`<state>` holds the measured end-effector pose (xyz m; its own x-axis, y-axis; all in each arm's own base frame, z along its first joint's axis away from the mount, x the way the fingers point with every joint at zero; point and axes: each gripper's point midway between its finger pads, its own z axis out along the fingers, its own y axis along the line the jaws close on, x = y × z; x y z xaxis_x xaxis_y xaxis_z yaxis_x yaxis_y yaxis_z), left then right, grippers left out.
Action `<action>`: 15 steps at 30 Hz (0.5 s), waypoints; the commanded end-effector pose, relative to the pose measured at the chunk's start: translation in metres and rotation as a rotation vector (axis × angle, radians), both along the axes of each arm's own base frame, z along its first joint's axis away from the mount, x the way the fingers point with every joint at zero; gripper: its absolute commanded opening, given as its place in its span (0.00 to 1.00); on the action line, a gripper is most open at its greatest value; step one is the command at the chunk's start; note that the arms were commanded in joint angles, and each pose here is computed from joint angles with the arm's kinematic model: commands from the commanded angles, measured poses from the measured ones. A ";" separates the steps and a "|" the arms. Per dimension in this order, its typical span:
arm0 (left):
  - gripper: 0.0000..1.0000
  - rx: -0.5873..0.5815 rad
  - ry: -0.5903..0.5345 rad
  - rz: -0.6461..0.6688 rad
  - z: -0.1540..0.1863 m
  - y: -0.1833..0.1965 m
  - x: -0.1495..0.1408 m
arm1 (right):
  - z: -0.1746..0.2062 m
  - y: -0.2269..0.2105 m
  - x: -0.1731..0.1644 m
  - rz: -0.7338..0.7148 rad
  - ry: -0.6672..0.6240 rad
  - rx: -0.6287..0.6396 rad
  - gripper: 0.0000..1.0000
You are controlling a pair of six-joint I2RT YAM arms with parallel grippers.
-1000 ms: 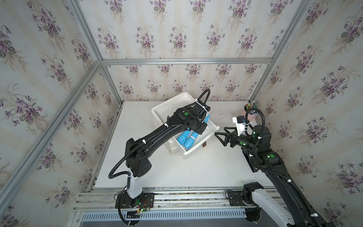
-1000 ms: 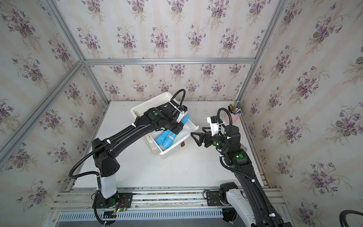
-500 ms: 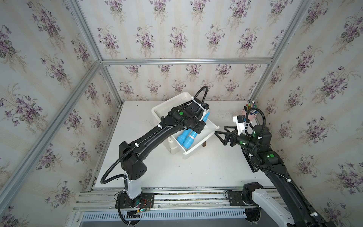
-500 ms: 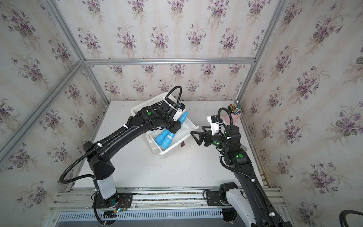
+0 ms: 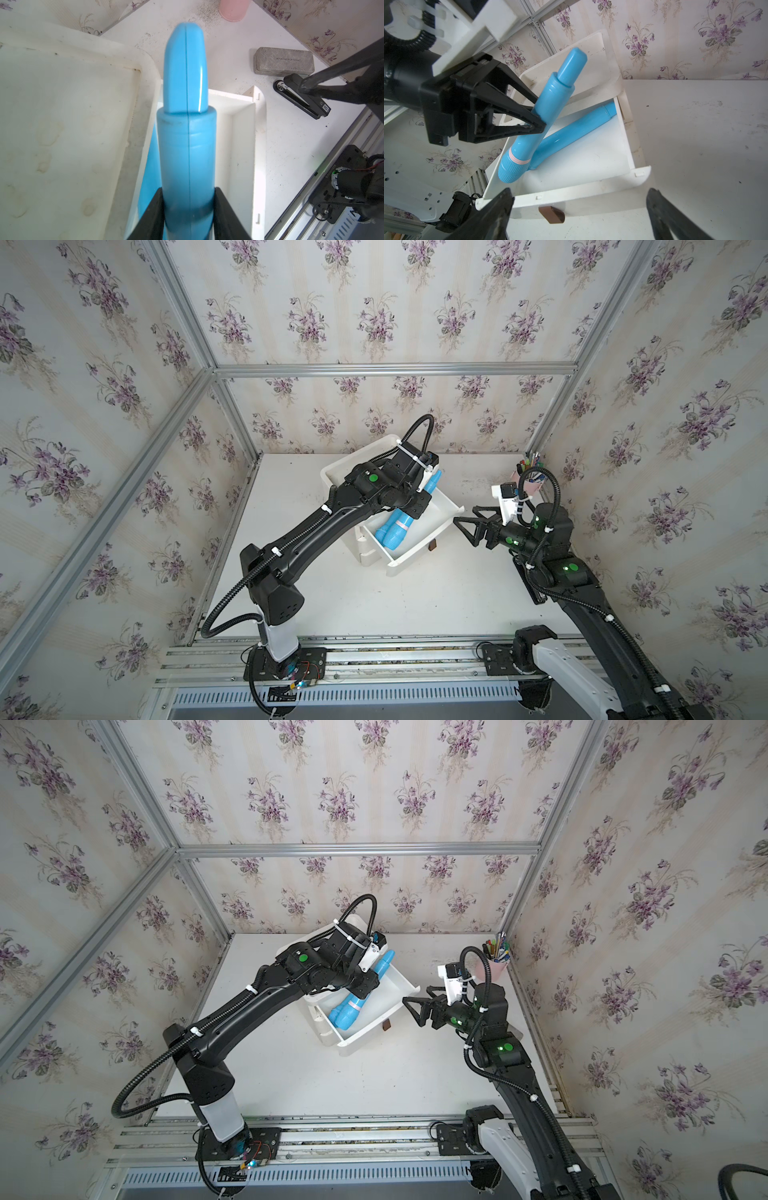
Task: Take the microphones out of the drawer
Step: Pick up the microphone from the drawer.
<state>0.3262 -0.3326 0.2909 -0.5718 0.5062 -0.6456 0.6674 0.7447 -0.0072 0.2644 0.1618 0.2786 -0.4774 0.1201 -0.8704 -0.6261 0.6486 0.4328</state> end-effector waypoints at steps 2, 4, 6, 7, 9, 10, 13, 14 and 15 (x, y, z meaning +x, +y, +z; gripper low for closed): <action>0.02 -0.006 -0.022 -0.008 0.011 0.005 -0.001 | 0.011 0.003 0.000 0.020 -0.042 0.016 0.98; 0.02 -0.009 -0.026 -0.007 0.013 0.007 -0.001 | 0.011 0.004 0.001 0.022 -0.043 0.016 0.98; 0.02 -0.013 -0.027 -0.003 0.015 0.009 0.000 | 0.013 0.004 0.001 0.024 -0.045 0.017 0.98; 0.01 -0.012 -0.026 -0.004 0.016 0.010 -0.001 | 0.013 0.004 0.001 0.026 -0.044 0.016 0.98; 0.01 -0.010 -0.025 0.000 0.017 0.013 -0.002 | 0.013 0.004 0.002 0.028 -0.045 0.016 0.98; 0.01 -0.009 -0.024 0.003 0.018 0.015 -0.003 | 0.012 0.005 0.002 0.030 -0.043 0.016 0.98; 0.01 -0.012 -0.027 0.008 0.022 0.021 -0.005 | 0.011 0.006 0.003 0.034 -0.042 0.015 0.98; 0.01 -0.013 -0.030 0.011 0.023 0.023 -0.005 | 0.011 0.006 0.004 0.034 -0.042 0.016 0.98; 0.01 -0.018 -0.033 0.014 0.025 0.024 -0.006 | 0.010 0.007 0.004 0.038 -0.041 0.017 0.98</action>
<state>0.3232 -0.3127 0.3136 -0.5585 0.4847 -0.6731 0.6561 0.7547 -0.0009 0.2685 0.1651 0.2823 -0.4713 0.1205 -0.8737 -0.6409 0.6338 0.4331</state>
